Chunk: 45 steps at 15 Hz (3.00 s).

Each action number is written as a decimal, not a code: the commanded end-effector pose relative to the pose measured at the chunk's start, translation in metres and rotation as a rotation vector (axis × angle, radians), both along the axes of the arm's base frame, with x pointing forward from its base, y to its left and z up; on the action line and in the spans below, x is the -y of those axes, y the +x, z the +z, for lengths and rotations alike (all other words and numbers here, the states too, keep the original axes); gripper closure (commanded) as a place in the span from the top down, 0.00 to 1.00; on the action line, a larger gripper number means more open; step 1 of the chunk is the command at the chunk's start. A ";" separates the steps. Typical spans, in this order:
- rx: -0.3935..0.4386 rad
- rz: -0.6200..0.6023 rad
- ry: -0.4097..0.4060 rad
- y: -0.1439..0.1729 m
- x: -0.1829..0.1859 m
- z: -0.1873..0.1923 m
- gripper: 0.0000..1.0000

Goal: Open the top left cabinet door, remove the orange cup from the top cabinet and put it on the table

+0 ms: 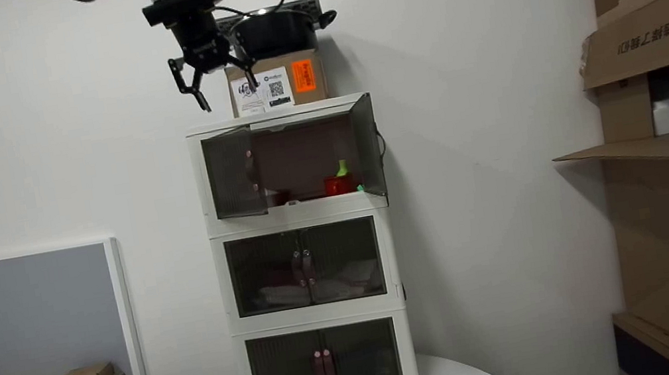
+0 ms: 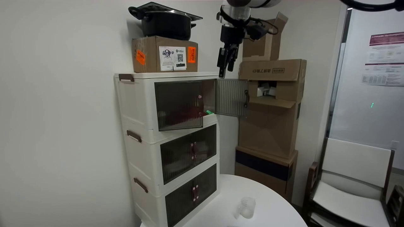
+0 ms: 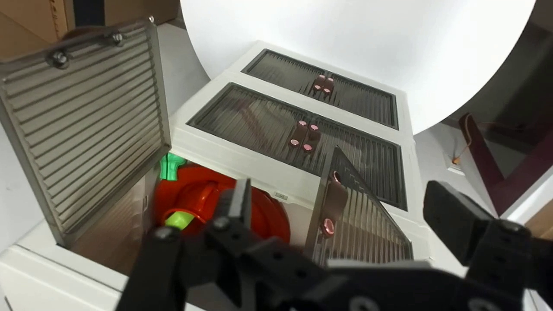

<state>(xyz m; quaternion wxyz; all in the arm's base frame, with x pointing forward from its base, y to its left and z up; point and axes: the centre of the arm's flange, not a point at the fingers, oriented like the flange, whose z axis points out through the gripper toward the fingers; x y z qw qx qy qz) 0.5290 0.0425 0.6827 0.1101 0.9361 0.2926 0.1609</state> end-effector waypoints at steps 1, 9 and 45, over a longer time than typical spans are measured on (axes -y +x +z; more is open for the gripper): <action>-0.007 0.080 0.008 0.047 -0.013 -0.007 1.00; -0.006 0.228 -0.015 0.092 -0.056 -0.020 1.00; 0.074 -0.163 0.407 0.038 -0.186 -0.046 1.00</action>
